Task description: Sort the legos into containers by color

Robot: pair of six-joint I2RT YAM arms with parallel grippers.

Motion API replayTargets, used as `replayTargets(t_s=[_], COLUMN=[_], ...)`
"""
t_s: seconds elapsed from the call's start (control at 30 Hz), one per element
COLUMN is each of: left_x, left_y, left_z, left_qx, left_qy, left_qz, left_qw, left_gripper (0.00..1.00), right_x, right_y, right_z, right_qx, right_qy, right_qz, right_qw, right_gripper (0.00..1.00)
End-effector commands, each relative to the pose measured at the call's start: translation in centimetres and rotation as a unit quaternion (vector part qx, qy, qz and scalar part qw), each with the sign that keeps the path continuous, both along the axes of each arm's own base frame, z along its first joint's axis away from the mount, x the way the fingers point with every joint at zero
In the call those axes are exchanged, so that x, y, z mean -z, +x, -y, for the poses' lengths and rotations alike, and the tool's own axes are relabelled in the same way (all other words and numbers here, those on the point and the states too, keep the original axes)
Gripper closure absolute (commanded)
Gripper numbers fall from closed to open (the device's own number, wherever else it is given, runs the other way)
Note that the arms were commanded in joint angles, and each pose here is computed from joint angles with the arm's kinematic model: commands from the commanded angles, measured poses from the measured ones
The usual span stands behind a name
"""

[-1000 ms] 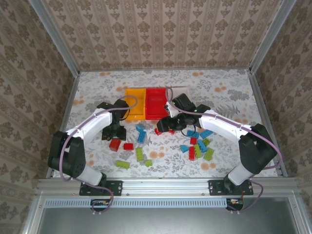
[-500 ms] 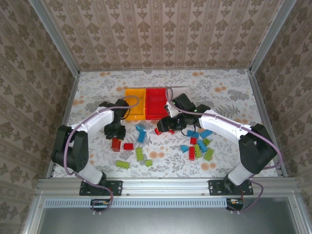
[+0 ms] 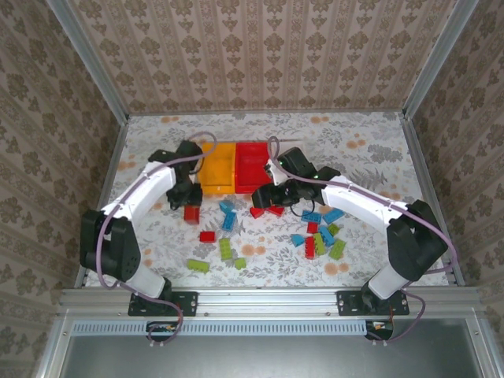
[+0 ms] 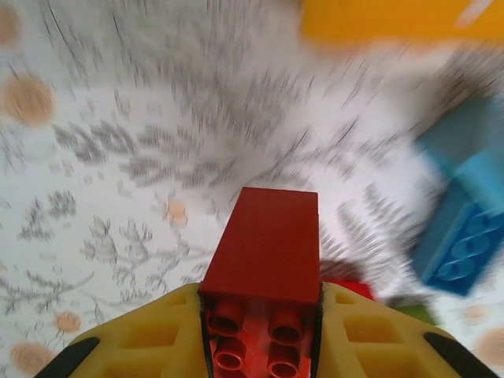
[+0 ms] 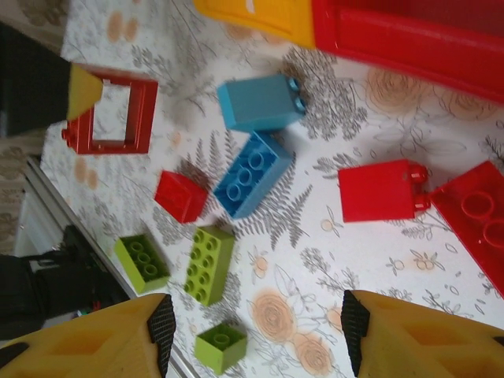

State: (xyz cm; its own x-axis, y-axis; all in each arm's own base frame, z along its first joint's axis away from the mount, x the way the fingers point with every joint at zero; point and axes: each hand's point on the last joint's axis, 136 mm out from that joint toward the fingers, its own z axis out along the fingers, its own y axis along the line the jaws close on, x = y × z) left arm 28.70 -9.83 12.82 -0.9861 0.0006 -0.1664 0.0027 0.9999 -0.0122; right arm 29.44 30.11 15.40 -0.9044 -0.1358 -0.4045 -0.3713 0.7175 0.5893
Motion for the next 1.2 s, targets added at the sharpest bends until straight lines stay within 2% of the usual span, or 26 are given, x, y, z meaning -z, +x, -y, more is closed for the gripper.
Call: replayTargets(t_s=[0.0,0.13,0.27,0.4,0.53,0.73,1.17], left_x=[-4.1,-5.8,-6.2,-5.5,-3.8,-0.8,3.3], left_y=[2.5,6.6,10.6,14.5,17.1,18.7,19.3], left_z=[1.5,2.4,3.2,4.1,4.9,5.7,6.0], left_qx=[-0.019,-0.020,-0.019,-0.017,-0.009,-0.001,0.017], left_qy=[-0.066,-0.080,-0.068,-0.049,-0.009,0.029,0.100], left_qz=[0.043,0.066,0.075,0.076,0.074,0.061,0.040], left_qw=[0.997,0.994,0.995,0.996,0.997,0.998,0.994], left_gripper=[0.71,0.71,0.72,0.73,0.75,0.76,0.75], right_x=[-5.9,-7.3,-7.3,-6.6,-6.4,-6.7,-6.6], right_y=[2.6,5.3,7.5,9.1,10.1,10.8,10.4], right_z=[-1.0,-0.8,-0.6,-0.8,-1.6,-2.5,-1.9], right_qx=[0.031,0.078,0.102,0.108,0.103,0.098,0.104], right_qy=[0.052,0.031,0.006,-0.015,-0.010,0.002,-0.008], right_qz=[0.072,0.090,0.079,0.061,0.058,0.061,0.056], right_qw=[0.996,0.992,0.992,0.992,0.993,0.993,0.993], right_gripper=[0.38,0.38,0.39,0.40,0.41,0.41,0.42])
